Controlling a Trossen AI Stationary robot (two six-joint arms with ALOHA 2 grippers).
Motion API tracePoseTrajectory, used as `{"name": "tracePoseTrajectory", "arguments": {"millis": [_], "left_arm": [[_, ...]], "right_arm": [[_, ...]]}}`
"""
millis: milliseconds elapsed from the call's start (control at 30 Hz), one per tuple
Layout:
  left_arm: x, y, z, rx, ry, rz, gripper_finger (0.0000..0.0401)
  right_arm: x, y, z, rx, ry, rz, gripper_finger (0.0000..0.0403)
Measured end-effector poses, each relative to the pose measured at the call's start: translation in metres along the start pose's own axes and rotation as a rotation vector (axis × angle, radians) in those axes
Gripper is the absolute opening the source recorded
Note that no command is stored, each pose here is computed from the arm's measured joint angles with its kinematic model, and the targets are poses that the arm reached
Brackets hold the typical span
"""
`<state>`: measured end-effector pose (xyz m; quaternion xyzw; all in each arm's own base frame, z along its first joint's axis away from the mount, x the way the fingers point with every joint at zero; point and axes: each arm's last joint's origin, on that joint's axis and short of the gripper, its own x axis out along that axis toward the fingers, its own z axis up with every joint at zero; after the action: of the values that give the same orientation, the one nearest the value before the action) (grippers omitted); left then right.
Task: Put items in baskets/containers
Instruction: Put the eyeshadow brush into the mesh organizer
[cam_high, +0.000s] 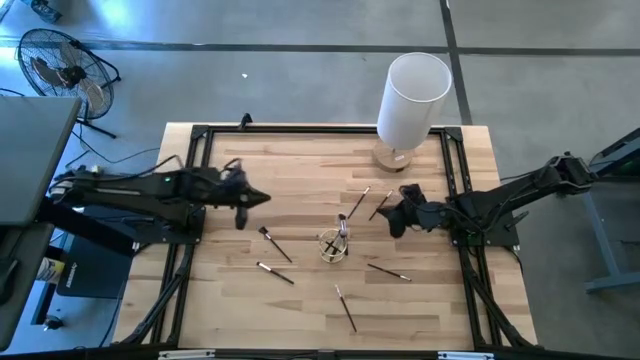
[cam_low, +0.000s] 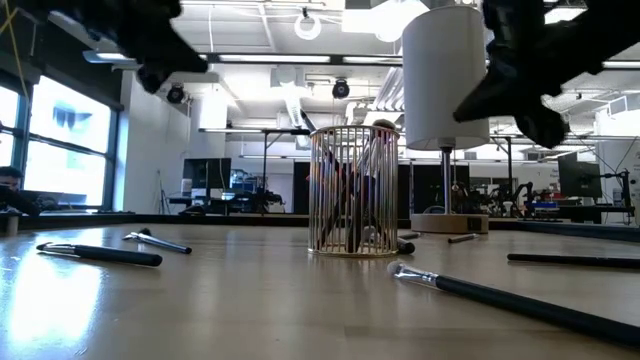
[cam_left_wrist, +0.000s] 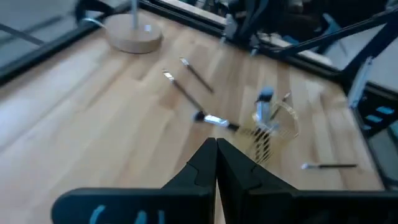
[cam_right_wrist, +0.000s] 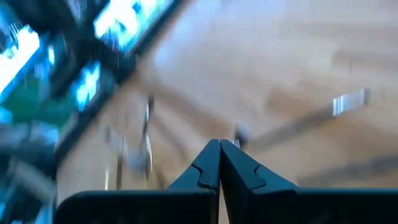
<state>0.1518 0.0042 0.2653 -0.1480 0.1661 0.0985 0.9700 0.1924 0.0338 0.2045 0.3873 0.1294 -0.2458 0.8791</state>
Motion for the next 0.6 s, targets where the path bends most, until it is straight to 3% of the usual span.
{"name": "tracePoseTrajectory", "arguments": {"millis": [167, 267, 433, 600], "left_arm": [[-0.022, 0.008, -0.005, 0.051, -0.075, 0.057, 0.0], [-0.032, 0.01, -0.006, 0.081, -0.096, 0.087, 0.0], [-0.042, 0.015, -0.005, 0.106, -0.159, 0.213, 0.0], [-0.048, 0.017, -0.004, 0.173, -0.182, 0.262, 0.0]], "right_arm": [[0.021, 0.022, 0.015, -0.08, -0.218, -0.176, 0.0001], [0.043, 0.033, 0.027, -0.108, -0.218, -0.308, 0.0], [0.074, 0.047, 0.054, -0.054, -0.007, -0.525, 0.0], [0.092, 0.039, 0.069, 0.159, 0.225, -0.8, 0.0]]}}
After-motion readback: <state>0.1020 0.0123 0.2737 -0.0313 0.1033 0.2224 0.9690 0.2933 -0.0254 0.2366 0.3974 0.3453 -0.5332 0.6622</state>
